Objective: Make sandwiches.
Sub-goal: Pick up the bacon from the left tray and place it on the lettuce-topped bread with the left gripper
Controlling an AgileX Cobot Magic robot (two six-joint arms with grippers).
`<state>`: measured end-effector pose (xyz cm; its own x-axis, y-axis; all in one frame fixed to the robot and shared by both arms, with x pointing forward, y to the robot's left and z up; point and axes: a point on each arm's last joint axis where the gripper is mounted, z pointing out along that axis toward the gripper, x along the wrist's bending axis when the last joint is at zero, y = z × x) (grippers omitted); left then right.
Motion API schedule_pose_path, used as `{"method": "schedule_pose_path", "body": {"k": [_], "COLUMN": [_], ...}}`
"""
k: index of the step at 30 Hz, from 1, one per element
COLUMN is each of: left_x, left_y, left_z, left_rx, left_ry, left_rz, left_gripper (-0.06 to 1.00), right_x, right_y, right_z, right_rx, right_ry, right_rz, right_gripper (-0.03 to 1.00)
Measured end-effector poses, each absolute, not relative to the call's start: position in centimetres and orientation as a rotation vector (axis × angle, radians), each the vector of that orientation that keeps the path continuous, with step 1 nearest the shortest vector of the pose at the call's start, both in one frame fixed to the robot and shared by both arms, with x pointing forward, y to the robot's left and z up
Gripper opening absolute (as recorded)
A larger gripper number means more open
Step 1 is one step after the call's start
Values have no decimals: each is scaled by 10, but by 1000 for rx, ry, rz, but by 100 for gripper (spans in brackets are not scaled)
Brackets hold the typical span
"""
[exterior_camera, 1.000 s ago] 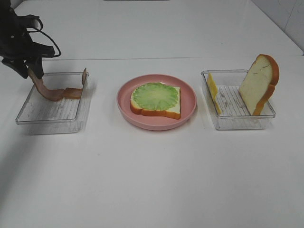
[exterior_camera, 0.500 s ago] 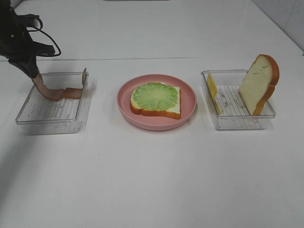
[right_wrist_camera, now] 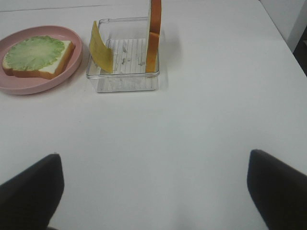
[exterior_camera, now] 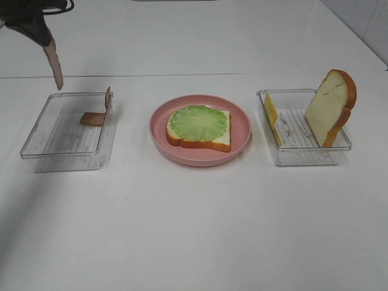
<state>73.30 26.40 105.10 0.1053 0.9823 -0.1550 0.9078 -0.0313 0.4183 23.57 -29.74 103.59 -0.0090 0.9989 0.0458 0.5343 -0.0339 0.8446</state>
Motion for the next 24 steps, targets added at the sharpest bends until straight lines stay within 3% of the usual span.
{"method": "schedule_pose_path", "body": {"k": [6,14,24], "left_x": [725,699,684], "left_y": [226,147,65], "left_z": [1094,1154,1142], "left_rx": [1970,1941,1892], "left_ry": [1683,1376,1193], "left_rz": [312,350,133], "left_gripper": [0,0,0], "right_x": [236,236,236], "right_y": [-297,-297,-297], "right_z": [1036,1036,1036], "right_rx": [1636,1636,1636], "right_ry": [1610,1610,1610], "right_rz": [935,935,935], "right_gripper": [97,97,97]}}
